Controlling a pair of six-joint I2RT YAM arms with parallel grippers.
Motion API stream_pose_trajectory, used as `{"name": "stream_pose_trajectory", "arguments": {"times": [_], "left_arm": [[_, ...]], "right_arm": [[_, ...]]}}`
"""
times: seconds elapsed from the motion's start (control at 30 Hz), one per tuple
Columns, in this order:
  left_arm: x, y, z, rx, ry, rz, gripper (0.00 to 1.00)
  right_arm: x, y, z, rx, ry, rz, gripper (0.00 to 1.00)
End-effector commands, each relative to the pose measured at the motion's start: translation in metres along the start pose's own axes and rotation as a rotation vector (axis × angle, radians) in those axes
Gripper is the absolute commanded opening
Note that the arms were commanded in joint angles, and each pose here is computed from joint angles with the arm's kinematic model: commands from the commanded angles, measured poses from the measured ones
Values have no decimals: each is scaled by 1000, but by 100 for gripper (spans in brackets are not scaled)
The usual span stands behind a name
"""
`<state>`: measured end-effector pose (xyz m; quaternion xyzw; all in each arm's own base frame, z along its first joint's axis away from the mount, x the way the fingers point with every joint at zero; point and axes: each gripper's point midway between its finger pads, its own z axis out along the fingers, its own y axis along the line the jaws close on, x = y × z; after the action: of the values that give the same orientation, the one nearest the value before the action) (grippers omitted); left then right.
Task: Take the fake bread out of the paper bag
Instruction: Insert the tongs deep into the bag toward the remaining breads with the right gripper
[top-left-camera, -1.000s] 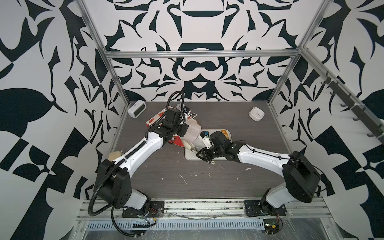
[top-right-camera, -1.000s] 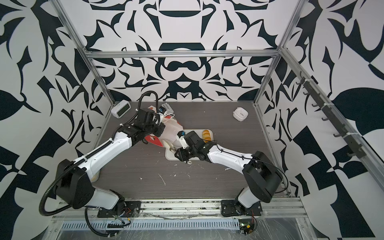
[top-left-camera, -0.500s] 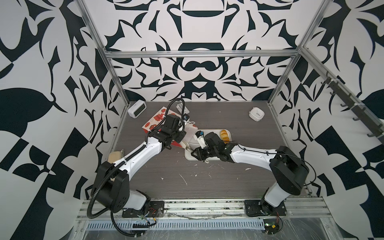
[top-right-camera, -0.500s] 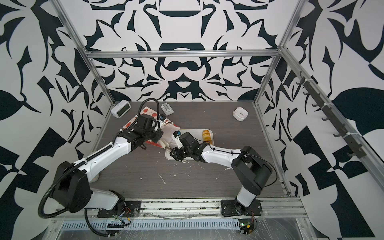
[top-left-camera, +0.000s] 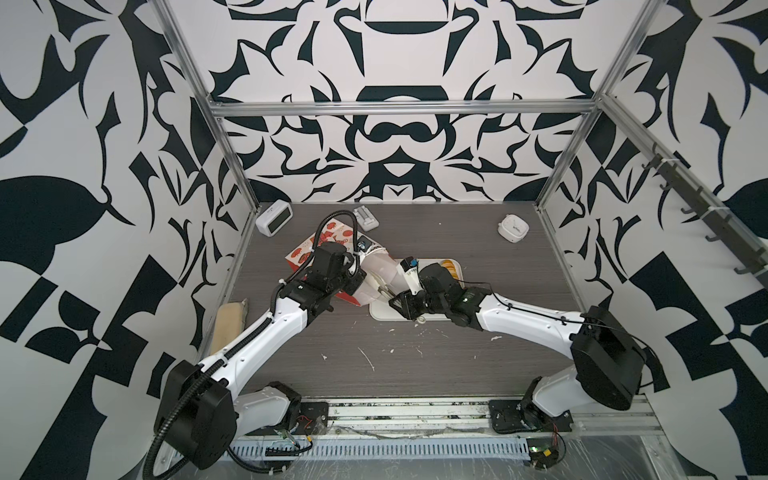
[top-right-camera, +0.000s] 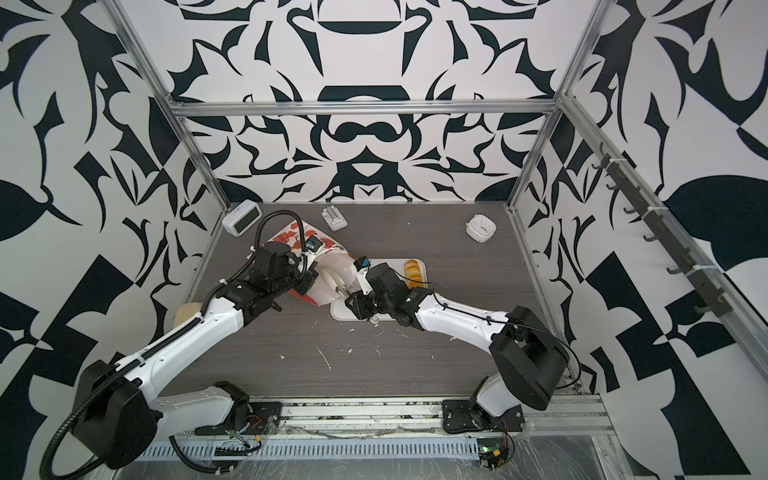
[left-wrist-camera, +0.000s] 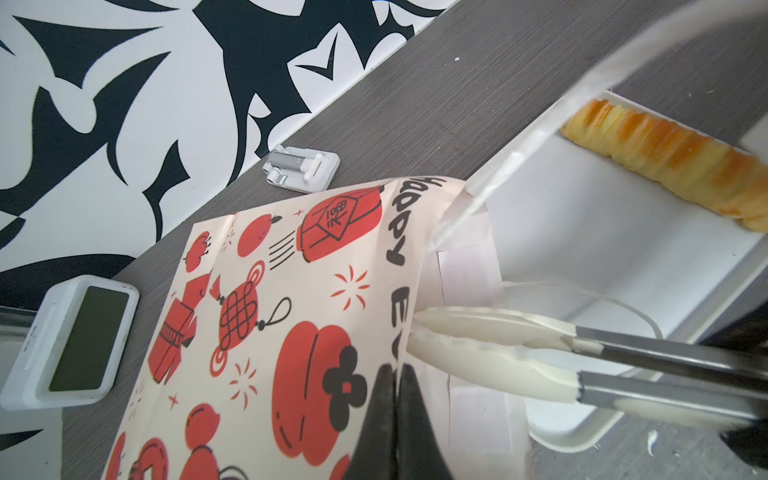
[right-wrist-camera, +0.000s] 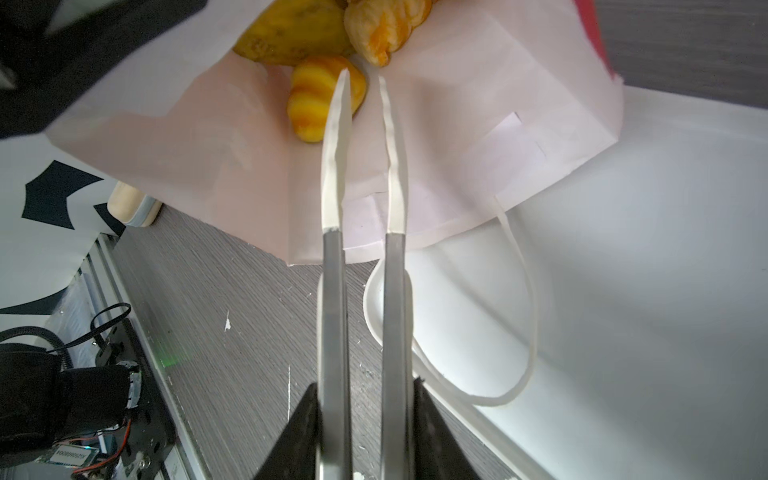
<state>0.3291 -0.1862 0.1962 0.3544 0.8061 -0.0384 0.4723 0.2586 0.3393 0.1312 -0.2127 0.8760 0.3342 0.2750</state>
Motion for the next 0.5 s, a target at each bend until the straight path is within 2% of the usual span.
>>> {"name": "stream_pose_trajectory", "arguments": {"times": [0.0, 0.47], "left_arm": [[-4, -4, -9, 10, -40, 20, 2], [-4, -15, -22, 51, -75, 17, 3]], "right_arm": [[-21, 20, -3, -75, -69, -1, 36], [-42, 41, 33, -260, -130, 183, 40]]}}
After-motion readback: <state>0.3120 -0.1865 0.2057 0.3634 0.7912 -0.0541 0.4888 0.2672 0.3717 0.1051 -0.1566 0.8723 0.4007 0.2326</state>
